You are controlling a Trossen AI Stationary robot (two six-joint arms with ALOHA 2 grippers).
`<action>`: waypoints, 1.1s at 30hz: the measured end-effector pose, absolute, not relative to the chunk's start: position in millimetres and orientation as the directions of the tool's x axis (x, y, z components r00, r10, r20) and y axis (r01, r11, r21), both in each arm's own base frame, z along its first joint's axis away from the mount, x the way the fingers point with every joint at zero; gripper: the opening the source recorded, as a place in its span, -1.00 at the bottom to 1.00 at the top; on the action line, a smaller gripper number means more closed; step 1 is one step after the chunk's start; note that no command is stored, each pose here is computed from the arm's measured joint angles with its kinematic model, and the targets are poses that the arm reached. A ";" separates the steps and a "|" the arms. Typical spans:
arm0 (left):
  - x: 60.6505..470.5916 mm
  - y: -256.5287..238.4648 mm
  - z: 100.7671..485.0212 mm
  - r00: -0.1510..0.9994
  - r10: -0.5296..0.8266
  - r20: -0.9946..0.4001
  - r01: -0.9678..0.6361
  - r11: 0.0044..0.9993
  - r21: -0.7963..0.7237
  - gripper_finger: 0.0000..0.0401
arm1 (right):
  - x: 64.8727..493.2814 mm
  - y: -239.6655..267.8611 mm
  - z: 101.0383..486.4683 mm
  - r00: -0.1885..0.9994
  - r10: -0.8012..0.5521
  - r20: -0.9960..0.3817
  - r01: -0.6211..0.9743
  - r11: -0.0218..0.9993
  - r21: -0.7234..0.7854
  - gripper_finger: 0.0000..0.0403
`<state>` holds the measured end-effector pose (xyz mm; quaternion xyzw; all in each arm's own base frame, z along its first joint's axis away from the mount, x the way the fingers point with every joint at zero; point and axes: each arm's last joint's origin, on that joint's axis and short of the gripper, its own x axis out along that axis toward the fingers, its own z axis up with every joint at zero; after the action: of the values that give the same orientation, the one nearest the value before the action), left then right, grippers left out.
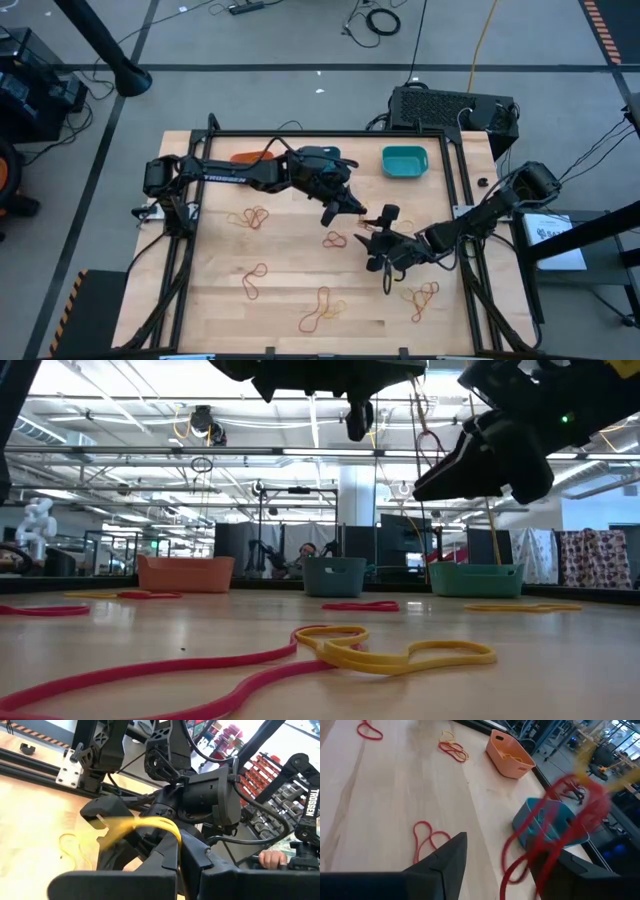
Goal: Sort rubber bands into baskets
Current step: Put the yellow rubber band into the orange bin
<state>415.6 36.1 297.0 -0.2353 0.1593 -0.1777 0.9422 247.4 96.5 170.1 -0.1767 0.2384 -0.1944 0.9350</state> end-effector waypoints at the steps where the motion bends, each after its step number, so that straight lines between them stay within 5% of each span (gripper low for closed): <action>1: 415.6 36.1 297.0 0.886 -0.410 -0.217 0.260 0.826 -0.500 -0.99 | 247.4 96.7 170.1 0.811 -0.445 -0.378 0.278 0.863 -0.421 -0.04; 5: 415.6 36.1 297.0 0.886 -0.410 -0.217 0.260 0.826 -0.499 -0.99 | 247.3 96.7 170.0 0.812 -0.445 -0.379 0.277 0.864 -0.421 -0.18; 13: 414.8 35.9 293.5 0.877 -0.411 -0.248 0.253 0.835 -0.488 -0.99 | 246.7 96.4 169.1 0.807 -0.446 -0.386 0.263 0.858 -0.441 -0.94; 23: 411.0 33.4 282.5 0.838 -0.420 -0.349 0.229 0.851 -0.473 -0.99 | 229.4 87.7 149.9 0.676 -0.513 -0.529 0.272 0.841 -0.469 -1.00; 33: 409.2 33.2 278.1 0.820 -0.422 -0.387 0.222 0.858 -0.464 -0.99 | 197.5 72.1 134.9 0.435 -0.632 -0.641 0.462 0.768 -0.443 -1.00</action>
<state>409.2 33.2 278.1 -0.2033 0.2453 -0.1727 0.9320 197.5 72.1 134.9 -0.1009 0.4202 -0.3253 0.8411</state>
